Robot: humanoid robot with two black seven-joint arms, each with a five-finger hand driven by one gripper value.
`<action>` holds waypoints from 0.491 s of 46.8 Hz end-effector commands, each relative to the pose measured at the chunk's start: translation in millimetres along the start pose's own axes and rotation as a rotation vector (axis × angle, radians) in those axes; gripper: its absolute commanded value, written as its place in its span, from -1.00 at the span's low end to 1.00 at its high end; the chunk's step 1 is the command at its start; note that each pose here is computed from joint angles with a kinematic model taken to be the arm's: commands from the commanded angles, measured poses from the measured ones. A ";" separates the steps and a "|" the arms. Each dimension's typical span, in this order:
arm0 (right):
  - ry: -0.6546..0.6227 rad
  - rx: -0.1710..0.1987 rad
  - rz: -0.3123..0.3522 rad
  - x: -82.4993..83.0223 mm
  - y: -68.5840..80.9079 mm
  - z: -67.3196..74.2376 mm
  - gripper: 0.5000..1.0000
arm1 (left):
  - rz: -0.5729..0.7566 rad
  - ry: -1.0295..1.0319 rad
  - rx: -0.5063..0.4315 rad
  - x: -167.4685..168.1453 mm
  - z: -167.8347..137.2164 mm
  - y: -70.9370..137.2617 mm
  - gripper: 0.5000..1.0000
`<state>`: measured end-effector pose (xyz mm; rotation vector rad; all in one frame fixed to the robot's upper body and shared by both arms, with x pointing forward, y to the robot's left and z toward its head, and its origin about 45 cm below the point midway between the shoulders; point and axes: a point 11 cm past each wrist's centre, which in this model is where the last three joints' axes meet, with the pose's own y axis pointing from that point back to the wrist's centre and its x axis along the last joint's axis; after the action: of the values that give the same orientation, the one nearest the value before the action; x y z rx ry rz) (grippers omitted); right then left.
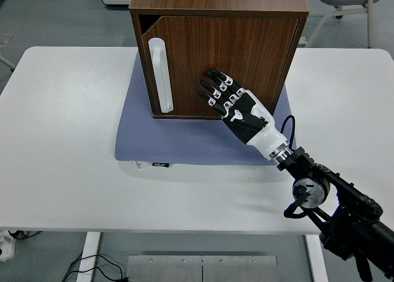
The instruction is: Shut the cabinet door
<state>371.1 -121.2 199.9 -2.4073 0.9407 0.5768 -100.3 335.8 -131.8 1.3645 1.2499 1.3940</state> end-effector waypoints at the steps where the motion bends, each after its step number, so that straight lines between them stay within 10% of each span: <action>1: 0.011 -0.001 -0.023 -3.2 3.7 -1.3 1.00 | -0.001 0.000 -0.001 -0.1 0.6 0.0 1.00; 23: 0.097 -0.041 -0.035 5.0 41.1 -19.0 1.00 | -0.001 0.000 0.000 -0.1 -0.3 0.0 1.00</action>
<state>352.0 -157.3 200.9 -2.4963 0.9298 0.4875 -100.5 335.7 -131.8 1.3642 1.2504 1.3936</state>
